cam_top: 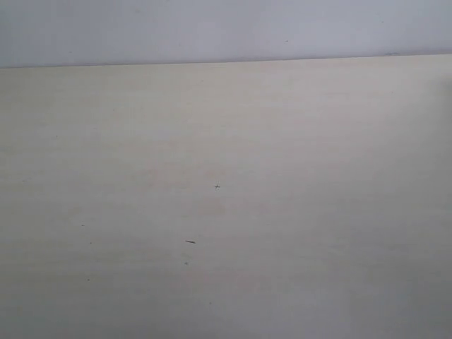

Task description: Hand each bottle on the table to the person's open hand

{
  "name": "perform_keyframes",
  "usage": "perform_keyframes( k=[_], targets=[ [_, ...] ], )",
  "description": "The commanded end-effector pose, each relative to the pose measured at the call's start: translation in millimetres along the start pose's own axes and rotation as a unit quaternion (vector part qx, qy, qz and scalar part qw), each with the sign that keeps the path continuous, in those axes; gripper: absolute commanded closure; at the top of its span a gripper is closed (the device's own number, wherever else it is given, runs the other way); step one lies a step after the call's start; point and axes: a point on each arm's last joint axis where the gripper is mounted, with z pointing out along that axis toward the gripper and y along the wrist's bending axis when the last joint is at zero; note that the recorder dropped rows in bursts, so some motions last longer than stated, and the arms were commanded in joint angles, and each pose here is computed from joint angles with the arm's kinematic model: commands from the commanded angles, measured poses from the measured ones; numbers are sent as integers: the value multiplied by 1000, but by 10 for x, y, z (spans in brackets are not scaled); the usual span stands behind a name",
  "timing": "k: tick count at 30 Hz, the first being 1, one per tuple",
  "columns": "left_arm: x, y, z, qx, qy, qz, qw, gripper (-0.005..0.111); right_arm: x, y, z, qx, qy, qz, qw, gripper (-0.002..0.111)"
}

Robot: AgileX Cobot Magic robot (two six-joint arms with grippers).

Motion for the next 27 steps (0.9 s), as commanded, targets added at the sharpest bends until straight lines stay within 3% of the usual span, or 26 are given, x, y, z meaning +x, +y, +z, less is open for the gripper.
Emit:
perform_keyframes(
  k=[1,10,17,27],
  targets=[
    [9,6,-4,-3,1,-3,1000,105,16,0,-9,0,3,0,1000,108],
    [3,23,-12,-11,-2,-2,1000,105,16,0,-9,0,3,0,1000,108],
    [92,157,-263,-99,34,-18,994,105,16,0,-9,0,3,0,1000,108],
    [274,90,-479,-93,93,-28,991,105,16,0,-9,0,3,0,1000,108]
  ],
)
